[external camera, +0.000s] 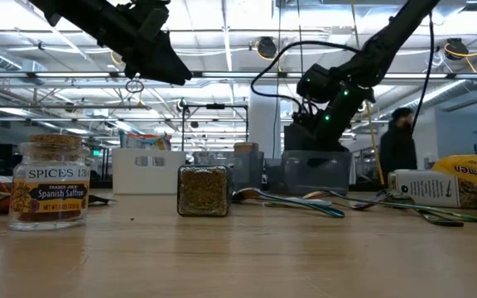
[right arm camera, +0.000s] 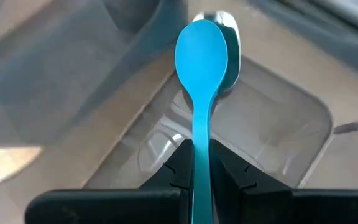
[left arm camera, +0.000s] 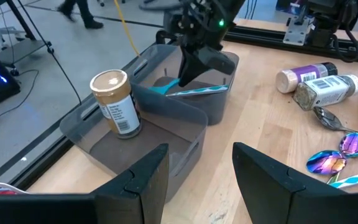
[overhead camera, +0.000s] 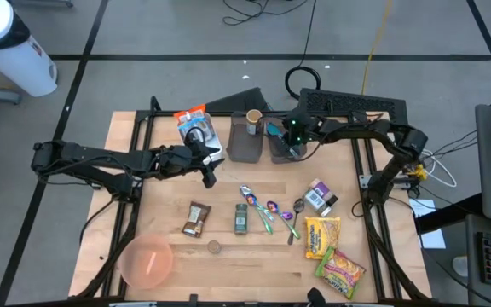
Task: Pick & Place Food Item
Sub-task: Put the blue baby spoon into the right black bin, then put the green seasoning bottle into the left black bin
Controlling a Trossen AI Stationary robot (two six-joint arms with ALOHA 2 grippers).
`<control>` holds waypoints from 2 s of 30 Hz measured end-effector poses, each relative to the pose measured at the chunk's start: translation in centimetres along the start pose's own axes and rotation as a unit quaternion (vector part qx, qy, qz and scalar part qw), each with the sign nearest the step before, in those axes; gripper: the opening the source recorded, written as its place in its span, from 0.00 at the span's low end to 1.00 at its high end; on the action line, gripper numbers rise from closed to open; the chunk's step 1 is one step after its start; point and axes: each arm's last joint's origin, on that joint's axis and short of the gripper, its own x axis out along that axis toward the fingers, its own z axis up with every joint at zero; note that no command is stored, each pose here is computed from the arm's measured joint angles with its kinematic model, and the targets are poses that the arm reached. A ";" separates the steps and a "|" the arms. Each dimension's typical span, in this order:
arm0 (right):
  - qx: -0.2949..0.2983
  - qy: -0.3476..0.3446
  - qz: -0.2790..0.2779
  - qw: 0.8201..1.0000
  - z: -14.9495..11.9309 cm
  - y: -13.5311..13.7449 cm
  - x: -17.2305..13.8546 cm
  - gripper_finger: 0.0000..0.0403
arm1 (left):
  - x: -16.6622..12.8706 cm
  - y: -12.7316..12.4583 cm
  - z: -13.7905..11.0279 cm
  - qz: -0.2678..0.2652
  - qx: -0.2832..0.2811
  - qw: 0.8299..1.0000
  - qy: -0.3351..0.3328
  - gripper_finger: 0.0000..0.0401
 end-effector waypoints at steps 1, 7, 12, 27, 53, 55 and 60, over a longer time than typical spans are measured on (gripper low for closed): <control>0.000 0.004 -0.001 1.000 -0.1 0.0 0.2 0.04 | 0.0 0.0 0.0 0.000 0.000 1.000 0.000 0.46; -0.002 0.014 -0.003 1.000 -0.4 -0.1 0.5 0.04 | 0.0 0.0 0.0 0.000 0.000 1.000 0.000 0.46; -0.004 0.016 -0.003 1.000 -0.4 -0.1 0.5 0.05 | 0.0 0.0 0.0 0.000 0.000 1.000 0.001 0.46; -0.010 0.014 -0.002 1.000 -0.4 -0.1 0.5 0.15 | 0.0 0.0 0.0 0.000 0.000 1.000 0.001 0.46; -0.042 -0.136 0.058 0.988 2.4 2.8 -8.4 0.30 | 0.0 0.1 -0.4 0.002 0.013 1.000 0.018 0.46; -0.054 -0.146 0.074 0.985 1.7 3.7 -9.4 0.30 | 0.0 0.1 -0.4 0.000 0.011 1.000 0.018 0.46; -0.073 -0.201 0.136 0.967 -1.1 5.8 -10.7 0.31 | 0.0 0.1 -0.4 -0.008 -0.004 1.000 0.020 0.46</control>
